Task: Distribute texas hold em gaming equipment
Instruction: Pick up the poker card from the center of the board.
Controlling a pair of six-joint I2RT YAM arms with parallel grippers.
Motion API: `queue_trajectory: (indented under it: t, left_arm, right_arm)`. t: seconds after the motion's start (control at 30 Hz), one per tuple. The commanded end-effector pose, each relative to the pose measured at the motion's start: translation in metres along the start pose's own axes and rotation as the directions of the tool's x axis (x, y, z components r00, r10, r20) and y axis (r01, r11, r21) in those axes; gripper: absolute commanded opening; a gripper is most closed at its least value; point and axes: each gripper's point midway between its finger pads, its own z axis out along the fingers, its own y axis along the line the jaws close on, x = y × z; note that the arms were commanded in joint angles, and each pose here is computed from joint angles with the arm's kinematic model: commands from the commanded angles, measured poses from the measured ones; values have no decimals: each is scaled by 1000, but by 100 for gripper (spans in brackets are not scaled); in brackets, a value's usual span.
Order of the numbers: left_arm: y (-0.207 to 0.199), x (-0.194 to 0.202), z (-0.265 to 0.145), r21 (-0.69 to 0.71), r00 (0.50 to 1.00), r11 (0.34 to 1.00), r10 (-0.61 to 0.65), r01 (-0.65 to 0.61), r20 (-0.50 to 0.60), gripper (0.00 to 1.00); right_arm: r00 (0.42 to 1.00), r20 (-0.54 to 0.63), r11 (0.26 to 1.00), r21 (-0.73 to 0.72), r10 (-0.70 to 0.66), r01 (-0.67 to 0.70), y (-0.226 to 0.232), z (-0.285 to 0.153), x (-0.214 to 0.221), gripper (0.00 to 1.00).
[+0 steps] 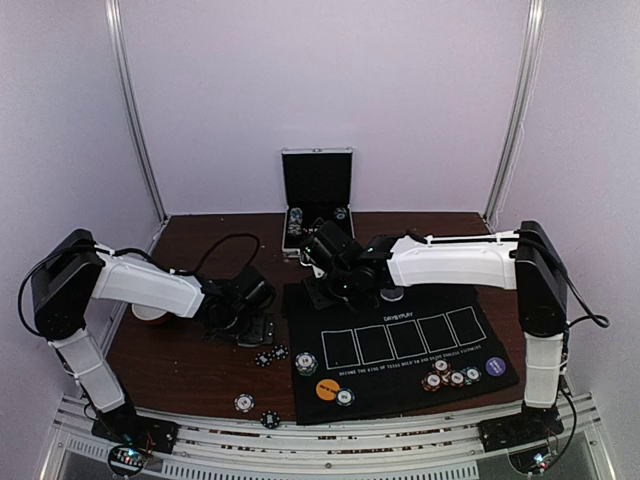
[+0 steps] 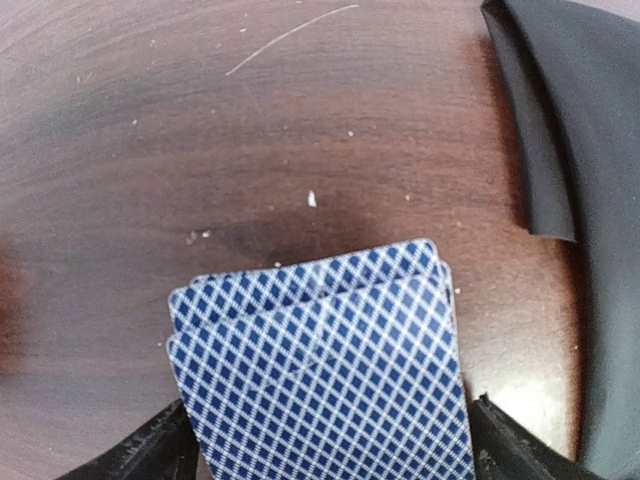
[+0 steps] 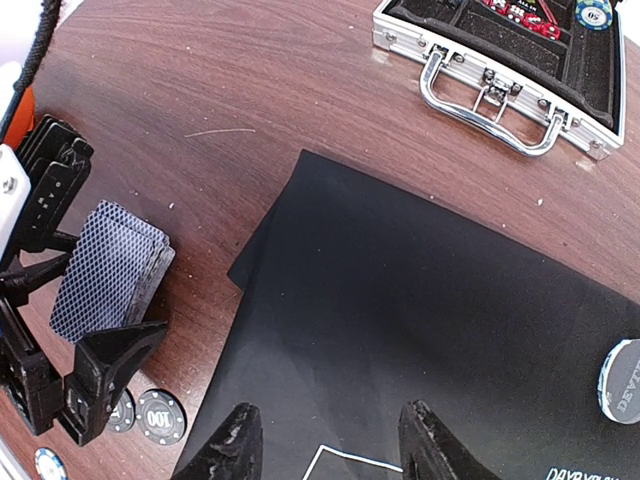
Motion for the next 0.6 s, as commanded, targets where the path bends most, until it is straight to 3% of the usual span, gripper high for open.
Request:
queue_trajectory:
  t: [0.0,0.17,0.47,0.57]
  left_arm:
    - [1,5,2,4,1000,1000,21,-21,-16,87]
    - [2,10,6,6,998,999,49,-49,-37,75]
    - [4,21,13,19,993,997,74,-72,-89,74]
    - [4,24,14,25,991,996,89,-87,-99,61]
  right_arm:
    - [1000,14,1000,-2,5,-5,-3,-10,-5,50]
    - [1000,17,1000,-1,2,-2,-4,-12,-7,50]
    - [1000,25,1000,6,2,-2,-9,-16,-10,50]
    - [1000,27,1000,4,5,-5,-10,-17,-11,50]
